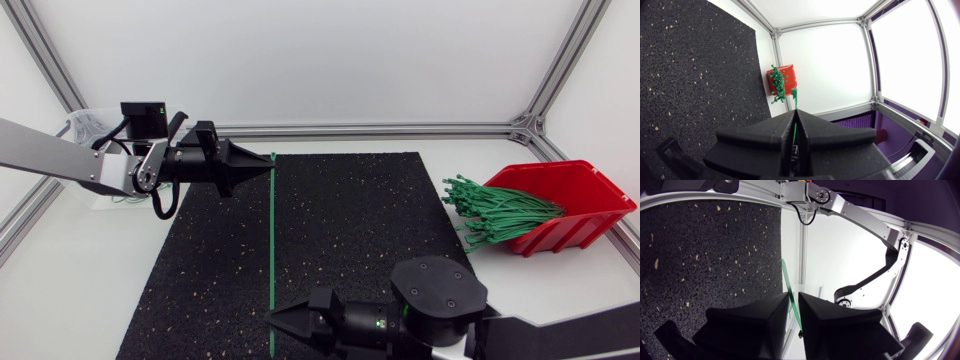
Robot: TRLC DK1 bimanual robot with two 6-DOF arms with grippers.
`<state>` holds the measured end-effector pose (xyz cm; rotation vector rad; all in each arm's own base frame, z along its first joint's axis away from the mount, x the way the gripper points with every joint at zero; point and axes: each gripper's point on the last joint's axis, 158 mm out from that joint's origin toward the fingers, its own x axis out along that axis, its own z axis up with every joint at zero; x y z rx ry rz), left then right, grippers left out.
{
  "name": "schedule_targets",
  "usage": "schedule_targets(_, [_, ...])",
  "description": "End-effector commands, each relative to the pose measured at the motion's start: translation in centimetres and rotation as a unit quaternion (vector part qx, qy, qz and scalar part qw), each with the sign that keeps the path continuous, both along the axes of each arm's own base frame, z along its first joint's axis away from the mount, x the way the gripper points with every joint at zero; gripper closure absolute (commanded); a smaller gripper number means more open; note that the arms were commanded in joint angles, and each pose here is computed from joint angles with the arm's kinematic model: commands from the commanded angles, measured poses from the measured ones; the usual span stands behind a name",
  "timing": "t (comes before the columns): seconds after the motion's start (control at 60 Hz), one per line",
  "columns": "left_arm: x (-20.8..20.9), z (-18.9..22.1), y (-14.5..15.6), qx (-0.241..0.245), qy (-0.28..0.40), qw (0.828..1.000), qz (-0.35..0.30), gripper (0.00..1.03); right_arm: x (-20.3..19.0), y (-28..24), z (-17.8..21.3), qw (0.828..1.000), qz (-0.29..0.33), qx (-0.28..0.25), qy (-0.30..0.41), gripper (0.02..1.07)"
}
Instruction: Take a green cable tie from the red box, thread the tail through the head to close it, then place it in the transparent bin on the left.
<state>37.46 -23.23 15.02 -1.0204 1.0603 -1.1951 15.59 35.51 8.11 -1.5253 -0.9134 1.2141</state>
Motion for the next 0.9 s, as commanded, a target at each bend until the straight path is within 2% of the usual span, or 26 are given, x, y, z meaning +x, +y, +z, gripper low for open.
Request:
schedule_targets(0.0, [0.3, 0.0, 0.0, -0.003, 0.002, 1.0, -0.003, 1.0, 0.2, -0.6, -0.3, 1.0, -0.009, 0.001, 0.009, 0.87])
schedule_targets(0.35, [0.2, 0.0, -0.1, -0.002, 0.0, 1.0, -0.004, 1.0, 0.5, -0.8, -0.3, 1.0, -0.014, 0.0, 0.008, 0.89])
schedule_targets(0.467, [0.1, 0.0, -0.3, -0.002, 0.0, 1.0, -0.005, 1.0, 0.4, -0.9, -0.4, 1.0, -0.014, -0.001, 0.009, 0.91])
schedule_targets(0.517, [0.1, 0.0, -0.3, -0.002, 0.0, 1.0, -0.006, 1.0, 0.1, -0.9, -0.6, 1.0, -0.009, -0.003, 0.012, 1.01])
schedule_targets(0.717, [-0.2, -0.2, -0.5, -0.002, -0.003, 1.0, -0.009, 1.0, 0.1, -0.8, -0.5, 1.0, -0.008, -0.002, 0.014, 1.01])
schedule_targets(0.8, [-0.3, -0.3, -0.5, -0.003, -0.006, 1.0, -0.009, 1.0, 0.4, -0.5, 0.0, 0.999, -0.016, 0.011, 0.038, 1.01])
schedule_targets(0.883, [-0.4, -0.3, -0.6, -0.003, -0.012, 1.0, -0.009, 1.0, 0.9, 0.1, 1.4, 0.994, -0.034, 0.039, 0.091, 1.01])
